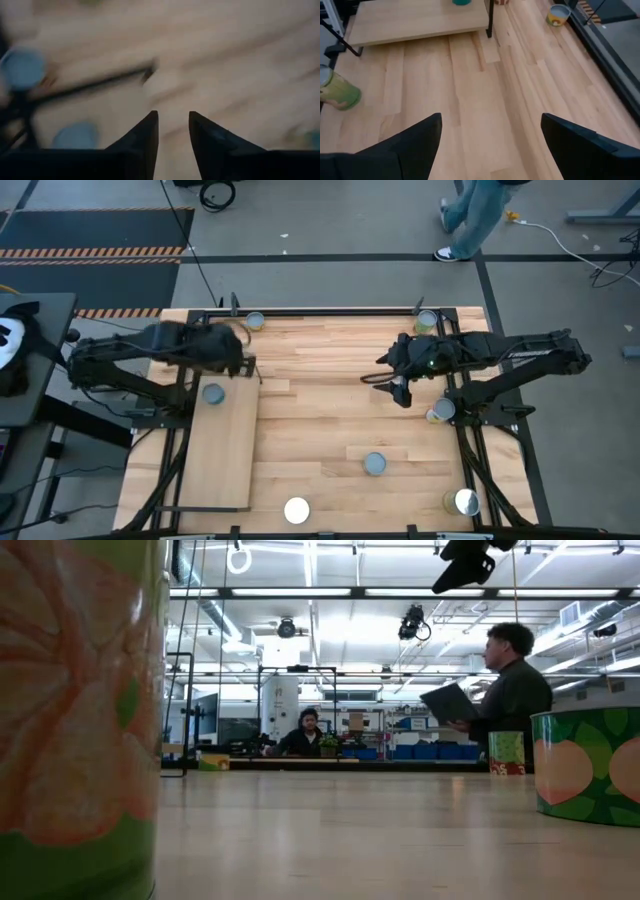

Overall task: Pick and place cans onto a shelf
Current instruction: Put the canned mushroom on the shelf

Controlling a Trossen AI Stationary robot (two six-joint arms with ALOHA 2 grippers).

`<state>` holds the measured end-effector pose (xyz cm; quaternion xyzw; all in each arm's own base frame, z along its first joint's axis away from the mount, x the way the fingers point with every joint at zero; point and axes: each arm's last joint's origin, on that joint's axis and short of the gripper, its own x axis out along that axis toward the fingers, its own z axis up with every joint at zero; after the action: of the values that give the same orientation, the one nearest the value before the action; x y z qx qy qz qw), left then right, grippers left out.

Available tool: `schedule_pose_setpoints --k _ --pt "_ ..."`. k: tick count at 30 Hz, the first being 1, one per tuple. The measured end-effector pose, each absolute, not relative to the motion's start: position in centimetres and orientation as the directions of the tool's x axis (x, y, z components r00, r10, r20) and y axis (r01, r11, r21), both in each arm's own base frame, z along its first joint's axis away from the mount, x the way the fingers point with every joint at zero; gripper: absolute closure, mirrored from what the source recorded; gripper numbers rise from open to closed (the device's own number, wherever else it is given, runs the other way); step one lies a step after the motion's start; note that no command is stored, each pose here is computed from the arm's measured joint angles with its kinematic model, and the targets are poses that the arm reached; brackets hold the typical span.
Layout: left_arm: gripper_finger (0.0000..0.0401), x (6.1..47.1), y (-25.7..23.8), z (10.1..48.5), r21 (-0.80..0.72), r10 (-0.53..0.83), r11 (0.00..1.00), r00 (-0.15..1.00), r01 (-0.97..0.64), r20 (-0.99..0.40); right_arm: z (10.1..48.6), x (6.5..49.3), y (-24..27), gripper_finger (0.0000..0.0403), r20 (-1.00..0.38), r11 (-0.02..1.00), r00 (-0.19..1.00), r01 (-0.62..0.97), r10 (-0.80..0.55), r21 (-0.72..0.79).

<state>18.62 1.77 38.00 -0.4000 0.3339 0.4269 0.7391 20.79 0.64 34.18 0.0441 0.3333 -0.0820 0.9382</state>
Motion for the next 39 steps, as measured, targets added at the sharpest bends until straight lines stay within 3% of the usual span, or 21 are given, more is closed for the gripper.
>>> schedule_pose_setpoints --k 4,8,13,18,23,33,39 --pt "0.0295 19.7 3.8 39.4 -0.421 0.463 0.271 0.500 -0.866 -0.732 34.3 20.4 -0.6 0.0055 -0.640 0.981 0.760 0.189 -0.113 0.052" --pt "0.0306 21.4 6.2 39.2 -0.420 0.499 0.281 0.505 -0.863 -0.705 34.5 19.6 -1.5 0.0055 -0.644 0.981 0.761 0.177 -0.081 0.086" --pt "0.0323 22.7 10.4 37.5 -0.353 0.492 0.256 0.436 -0.900 -0.754 34.9 18.5 -2.4 0.0055 -0.641 0.988 0.764 0.142 -0.074 0.056" --pt "0.0326 23.6 14.7 34.8 -0.227 0.505 0.185 0.291 -0.956 -0.812 34.6 17.5 -3.2 0.0055 -0.682 0.991 0.726 0.130 -0.084 0.016" --pt "0.0293 24.5 18.3 32.0 -0.127 0.490 0.175 0.199 -0.976 -0.849 34.3 17.1 -3.9 0.0055 -0.714 0.991 0.693 0.135 -0.097 -0.003" --pt "0.0173 26.9 23.6 24.6 0.069 0.432 0.191 0.021 -0.979 -0.902 33.7 18.2 -5.8 0.0055 -0.727 0.974 0.671 0.227 -0.146 0.014" --pt "0.0171 27.9 24.4 21.8 0.237 0.494 0.198 -0.112 -0.951 -0.862 33.3 20.0 -8.1 0.0055 -0.683 0.947 0.699 0.319 -0.214 0.030"
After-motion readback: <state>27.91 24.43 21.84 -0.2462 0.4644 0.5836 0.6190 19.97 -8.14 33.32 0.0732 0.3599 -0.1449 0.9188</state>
